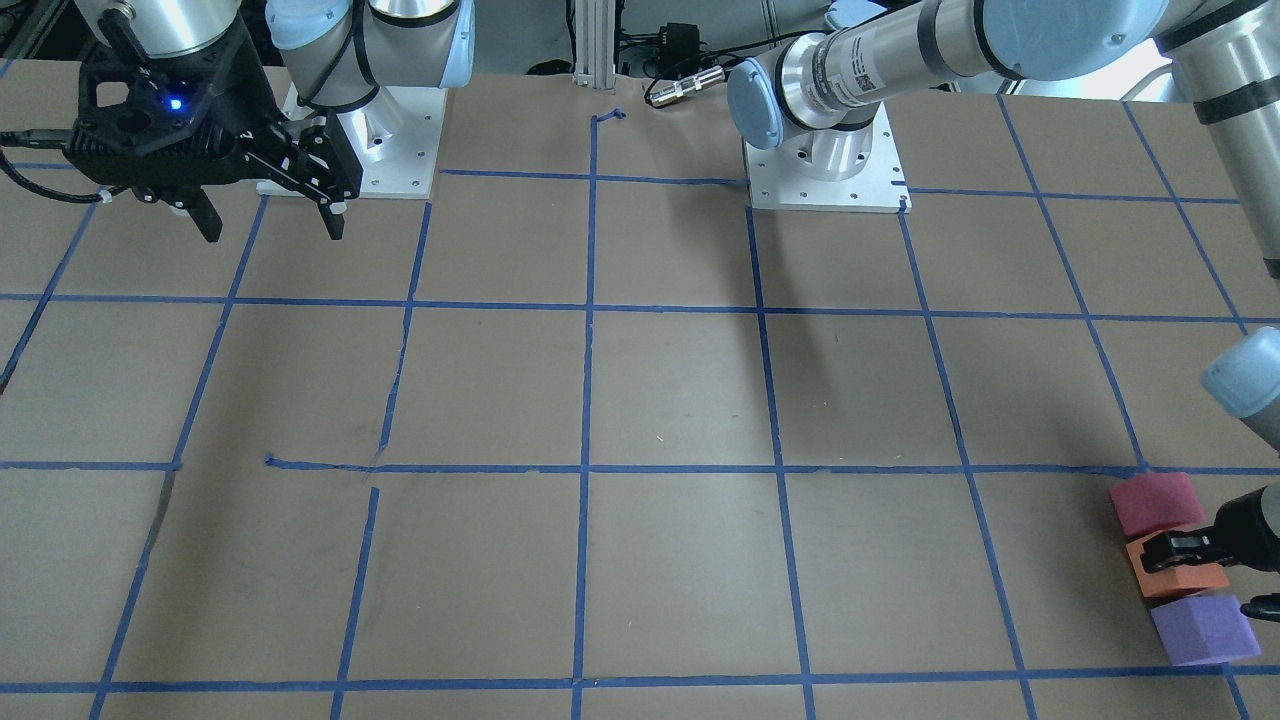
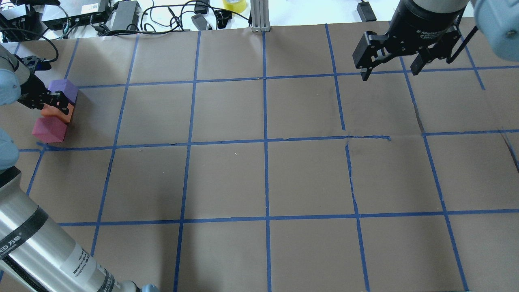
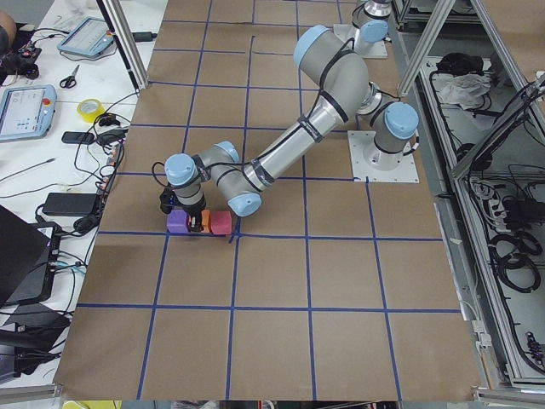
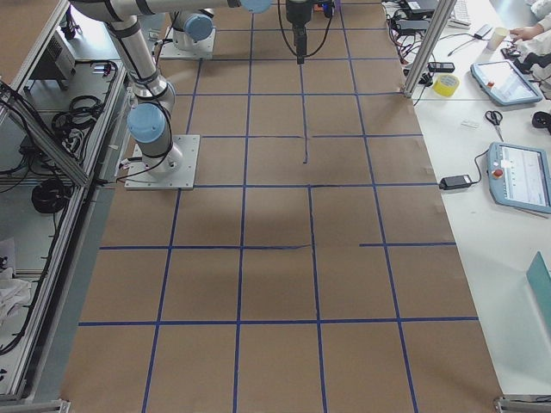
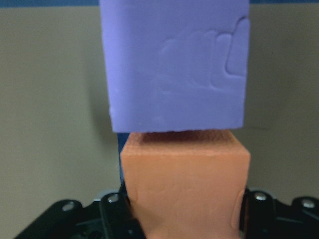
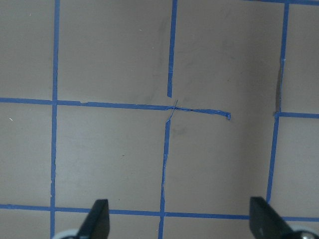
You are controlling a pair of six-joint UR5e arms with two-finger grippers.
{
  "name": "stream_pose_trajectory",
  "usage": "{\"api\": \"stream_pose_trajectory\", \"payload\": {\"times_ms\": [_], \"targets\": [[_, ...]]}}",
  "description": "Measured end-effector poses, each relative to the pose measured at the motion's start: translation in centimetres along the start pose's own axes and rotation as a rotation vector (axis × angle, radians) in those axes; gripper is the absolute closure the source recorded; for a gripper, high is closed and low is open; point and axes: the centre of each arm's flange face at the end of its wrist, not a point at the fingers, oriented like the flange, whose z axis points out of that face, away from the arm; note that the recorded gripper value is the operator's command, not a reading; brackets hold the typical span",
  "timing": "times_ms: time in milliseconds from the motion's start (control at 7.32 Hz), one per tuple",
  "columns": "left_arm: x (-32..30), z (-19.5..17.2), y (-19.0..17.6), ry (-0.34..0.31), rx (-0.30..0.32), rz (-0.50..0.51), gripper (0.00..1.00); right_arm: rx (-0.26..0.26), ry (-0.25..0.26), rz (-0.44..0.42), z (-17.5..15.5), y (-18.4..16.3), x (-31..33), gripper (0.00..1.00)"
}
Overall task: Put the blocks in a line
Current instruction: 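Place the orange cube between the pink and purple cubes with the left gripper, then open the left gripper to release the orange cube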
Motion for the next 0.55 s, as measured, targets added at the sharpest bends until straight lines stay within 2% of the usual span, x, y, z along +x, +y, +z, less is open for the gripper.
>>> {"api": "stream_pose_trajectory", "payload": {"times_ms": [137,547], "targets": [[-0.03,0.06,-0.01,-0.002,-0.001,0.005,0.01,0.000,0.000,0.000,0.00,0.00,0.00,0.00],[-0.02,-0.03,0.11,-0.006,-0.003,0.044,0.00,0.000,0.000,0.000,-0.02,0.00,0.00,0.00]]}}
